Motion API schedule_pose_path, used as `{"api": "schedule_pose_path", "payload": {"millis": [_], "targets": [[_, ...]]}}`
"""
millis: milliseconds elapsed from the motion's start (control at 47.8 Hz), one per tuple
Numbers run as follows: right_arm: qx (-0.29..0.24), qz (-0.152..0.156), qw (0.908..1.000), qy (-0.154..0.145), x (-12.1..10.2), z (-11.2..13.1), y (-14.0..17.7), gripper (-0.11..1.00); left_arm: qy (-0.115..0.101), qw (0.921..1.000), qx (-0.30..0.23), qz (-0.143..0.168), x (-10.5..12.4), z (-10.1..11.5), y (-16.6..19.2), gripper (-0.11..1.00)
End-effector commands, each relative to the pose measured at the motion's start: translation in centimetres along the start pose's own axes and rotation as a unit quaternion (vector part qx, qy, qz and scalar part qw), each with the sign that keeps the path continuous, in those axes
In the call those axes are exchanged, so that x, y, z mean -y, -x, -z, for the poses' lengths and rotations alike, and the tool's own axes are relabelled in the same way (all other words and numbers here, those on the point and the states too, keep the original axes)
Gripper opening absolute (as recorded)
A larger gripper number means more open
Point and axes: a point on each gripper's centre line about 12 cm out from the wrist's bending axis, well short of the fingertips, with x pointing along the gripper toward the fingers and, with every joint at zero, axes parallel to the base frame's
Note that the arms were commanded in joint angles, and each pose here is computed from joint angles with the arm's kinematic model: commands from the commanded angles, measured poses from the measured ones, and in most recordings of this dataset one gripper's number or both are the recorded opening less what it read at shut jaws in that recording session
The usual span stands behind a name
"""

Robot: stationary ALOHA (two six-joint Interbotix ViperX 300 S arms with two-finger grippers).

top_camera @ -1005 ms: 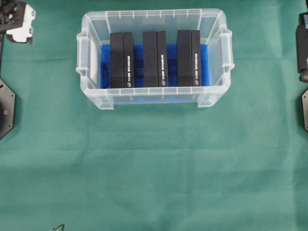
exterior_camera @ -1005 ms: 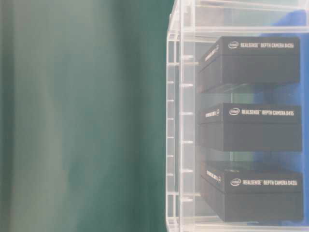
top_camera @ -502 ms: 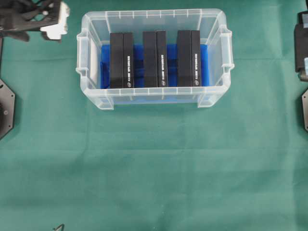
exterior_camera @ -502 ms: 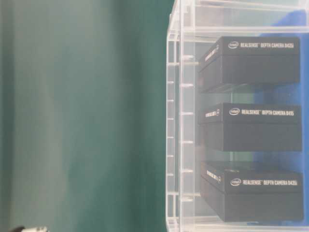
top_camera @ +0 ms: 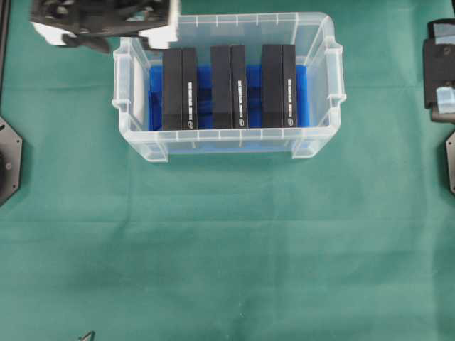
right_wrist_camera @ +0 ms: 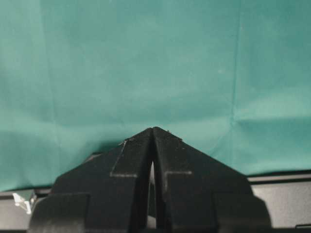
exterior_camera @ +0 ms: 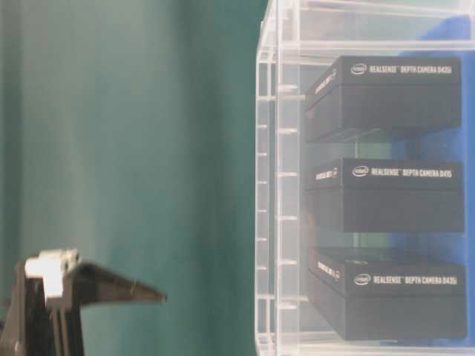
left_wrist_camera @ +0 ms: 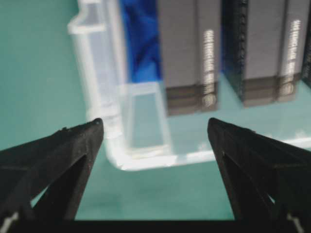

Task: Take the box out of the case with the left arm.
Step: 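Move the open left gripper over the case toward the middle box, then lower the left gripper around the middle black D415 box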

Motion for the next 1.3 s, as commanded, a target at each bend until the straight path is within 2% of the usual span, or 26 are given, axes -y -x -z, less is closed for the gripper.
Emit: {"api": "schedule_pose_path", "payload": {"millis": [0, 147, 335, 628, 879, 1089, 1277], "targets": [[0.015, -0.002, 0.9999, -0.002, 0.0, -0.5, 0.7, 0.03, -0.005, 0.9998, 0.007, 0.019, 1.6, 0.0, 0.8, 0.9], [0.017, -0.001, 0.9999, -0.002, 0.0, -0.7, 0.6, 0.03, -0.014, 0.9996, 0.007, 0.023, 4.2, -0.1, 0.0, 0.9], [0.018, -0.002, 0.9998, -0.001, -0.1, -0.8, 0.6, 0.03, -0.015, 0.9993, 0.008, 0.032, 7.2, -0.5, -0.9, 0.9], [0.018, -0.001, 0.9998, -0.001, 0.0, -0.8, 0.6, 0.03, -0.014, 0.9989, 0.011, 0.043, 10.2, -1.1, -2.0, 0.9], [0.018, -0.002, 0.9998, -0.001, -0.1, -0.8, 0.6, 0.03, -0.016, 0.9989, 0.01, 0.042, 11.5, -1.2, -2.8, 0.9], [0.018, -0.002, 0.9998, -0.001, -0.1, -0.8, 0.6, 0.03, -0.019, 0.9995, 0.005, 0.026, 11.2, -0.9, -3.1, 0.9], [0.018, -0.001, 0.9998, -0.001, 0.0, -0.8, 0.6, 0.03, -0.017, 0.9995, 0.004, 0.024, 11.2, -0.9, -3.2, 0.9]]}}
